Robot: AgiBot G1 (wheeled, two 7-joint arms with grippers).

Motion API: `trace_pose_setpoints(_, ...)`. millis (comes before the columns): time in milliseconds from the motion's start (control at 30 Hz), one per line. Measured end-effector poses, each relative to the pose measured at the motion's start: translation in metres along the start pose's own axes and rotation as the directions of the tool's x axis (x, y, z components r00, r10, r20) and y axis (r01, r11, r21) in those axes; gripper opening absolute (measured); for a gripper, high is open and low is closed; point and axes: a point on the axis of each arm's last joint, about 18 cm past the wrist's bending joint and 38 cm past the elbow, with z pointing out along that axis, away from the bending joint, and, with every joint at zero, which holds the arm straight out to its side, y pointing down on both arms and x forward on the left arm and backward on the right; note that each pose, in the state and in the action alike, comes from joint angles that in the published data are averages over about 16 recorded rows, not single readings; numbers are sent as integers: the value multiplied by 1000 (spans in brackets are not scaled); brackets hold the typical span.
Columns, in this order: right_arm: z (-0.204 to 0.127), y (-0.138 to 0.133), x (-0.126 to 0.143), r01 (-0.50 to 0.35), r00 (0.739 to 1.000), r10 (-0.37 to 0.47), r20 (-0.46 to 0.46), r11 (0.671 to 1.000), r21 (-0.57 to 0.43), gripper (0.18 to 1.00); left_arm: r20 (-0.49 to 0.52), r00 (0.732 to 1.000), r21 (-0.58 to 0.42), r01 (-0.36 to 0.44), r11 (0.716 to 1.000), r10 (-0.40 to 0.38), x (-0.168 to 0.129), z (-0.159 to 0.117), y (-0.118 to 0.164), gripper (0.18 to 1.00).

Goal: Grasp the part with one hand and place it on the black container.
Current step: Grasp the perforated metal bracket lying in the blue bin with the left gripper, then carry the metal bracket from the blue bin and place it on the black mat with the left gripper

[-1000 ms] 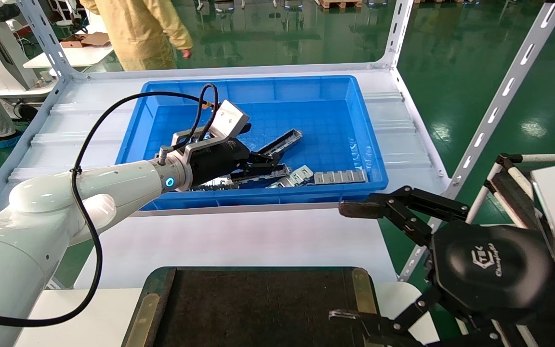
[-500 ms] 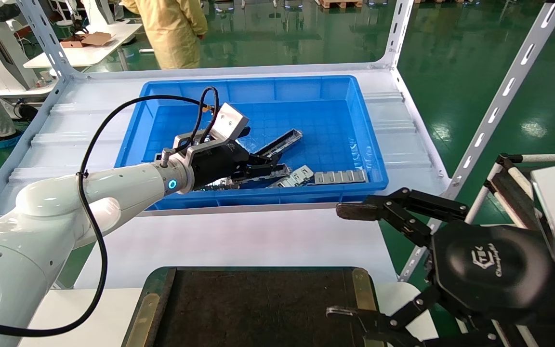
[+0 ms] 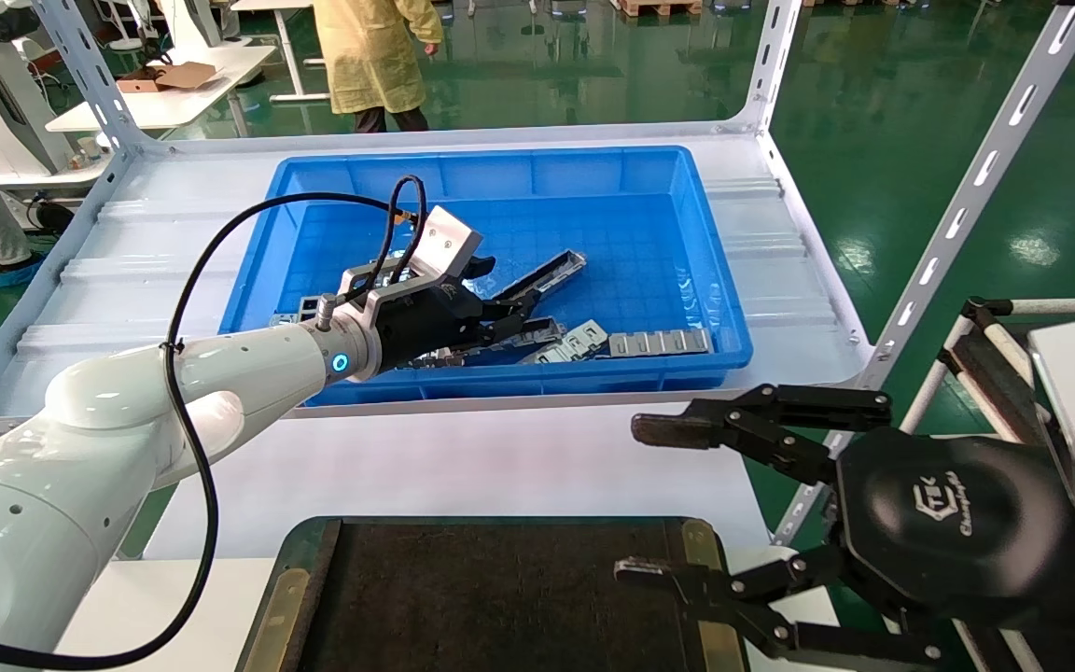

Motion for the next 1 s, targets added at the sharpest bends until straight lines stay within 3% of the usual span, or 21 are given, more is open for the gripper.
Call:
trace_pose_setpoints(467,0,0,0,0,1000,0,0,1000,0,431,11,1000,-5,25,1000,-25,2,1,5,459)
trace_pose_setpoints(667,0,0,0,0,1000,0,0,1000,0,323,4,999,15,36,999,-36,1,0,0,382)
trace_pose_setpoints(1000,0,0,0,0,1000,0,0,1000,0,220,-45,998,93,58,994,-54,-6,-10,-21,356)
